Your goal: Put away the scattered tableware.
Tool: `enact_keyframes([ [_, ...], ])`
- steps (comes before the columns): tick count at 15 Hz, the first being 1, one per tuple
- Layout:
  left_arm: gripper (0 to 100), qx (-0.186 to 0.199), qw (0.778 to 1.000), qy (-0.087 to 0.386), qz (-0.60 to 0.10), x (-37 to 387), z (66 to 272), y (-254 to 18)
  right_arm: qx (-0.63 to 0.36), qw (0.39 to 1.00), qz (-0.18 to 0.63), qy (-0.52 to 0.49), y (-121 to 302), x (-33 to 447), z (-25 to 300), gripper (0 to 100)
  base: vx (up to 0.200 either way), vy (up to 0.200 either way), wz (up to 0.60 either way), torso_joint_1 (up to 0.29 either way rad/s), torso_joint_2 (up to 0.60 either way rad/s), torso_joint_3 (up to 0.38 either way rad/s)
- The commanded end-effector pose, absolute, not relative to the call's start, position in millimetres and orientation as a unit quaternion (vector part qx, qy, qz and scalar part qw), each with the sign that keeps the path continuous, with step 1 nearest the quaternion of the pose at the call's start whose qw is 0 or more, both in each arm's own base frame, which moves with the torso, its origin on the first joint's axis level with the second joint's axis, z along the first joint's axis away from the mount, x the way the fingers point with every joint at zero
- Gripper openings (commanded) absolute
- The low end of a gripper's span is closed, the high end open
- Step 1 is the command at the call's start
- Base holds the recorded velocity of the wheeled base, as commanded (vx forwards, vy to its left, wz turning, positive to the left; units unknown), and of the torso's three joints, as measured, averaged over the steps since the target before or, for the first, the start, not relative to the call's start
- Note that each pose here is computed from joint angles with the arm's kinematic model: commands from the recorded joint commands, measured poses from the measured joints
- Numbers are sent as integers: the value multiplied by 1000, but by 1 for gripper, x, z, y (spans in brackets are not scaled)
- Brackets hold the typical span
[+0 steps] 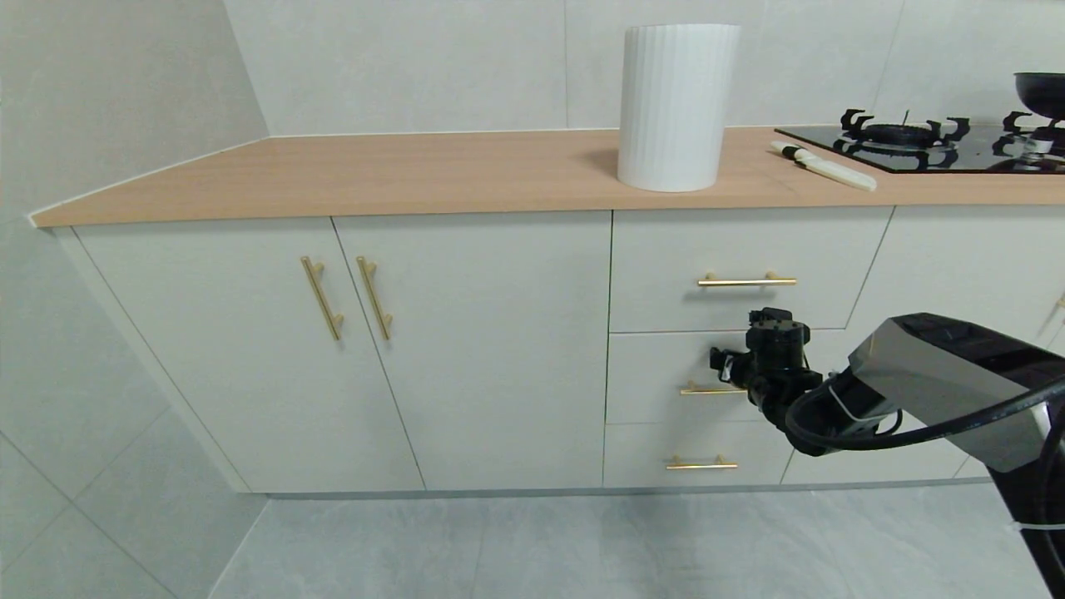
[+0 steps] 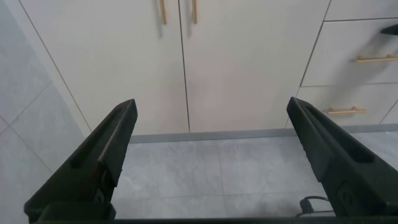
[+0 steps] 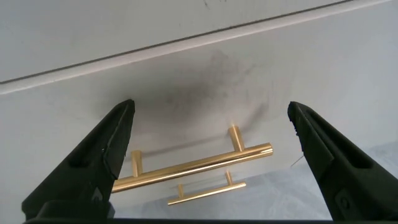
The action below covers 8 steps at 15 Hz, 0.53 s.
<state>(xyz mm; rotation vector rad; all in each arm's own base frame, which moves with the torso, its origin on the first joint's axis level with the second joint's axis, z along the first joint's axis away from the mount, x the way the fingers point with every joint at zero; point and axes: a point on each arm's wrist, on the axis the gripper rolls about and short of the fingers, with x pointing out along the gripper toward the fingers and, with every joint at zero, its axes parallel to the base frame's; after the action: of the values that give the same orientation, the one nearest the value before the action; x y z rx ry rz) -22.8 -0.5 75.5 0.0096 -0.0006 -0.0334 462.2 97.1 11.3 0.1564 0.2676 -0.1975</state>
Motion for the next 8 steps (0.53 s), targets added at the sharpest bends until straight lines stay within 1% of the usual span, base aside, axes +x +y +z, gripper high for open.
enact_keyframes([
  [1, 100, 5, 1000, -1, -17, -23, 76, 0, 77, 983, -100, 130, 95, 453, 26, 100, 0, 0, 0, 0, 0, 0],
  [4, 100, 5, 1000, 0, -17, -23, 75, 0, 71, 982, -98, 145, 90, 415, 53, 100, 0, 0, 0, 0, 0, 0],
  [7, 100, 5, 1000, 0, -17, -23, 75, 0, 73, 984, -98, 131, 76, 356, 103, 100, 0, 0, 0, 0, 0, 0],
  [8, 100, 5, 1000, -1, -17, -23, 76, 0, 81, 986, -103, 101, 69, 325, 135, 100, 0, 0, 0, 0, 0, 0],
])
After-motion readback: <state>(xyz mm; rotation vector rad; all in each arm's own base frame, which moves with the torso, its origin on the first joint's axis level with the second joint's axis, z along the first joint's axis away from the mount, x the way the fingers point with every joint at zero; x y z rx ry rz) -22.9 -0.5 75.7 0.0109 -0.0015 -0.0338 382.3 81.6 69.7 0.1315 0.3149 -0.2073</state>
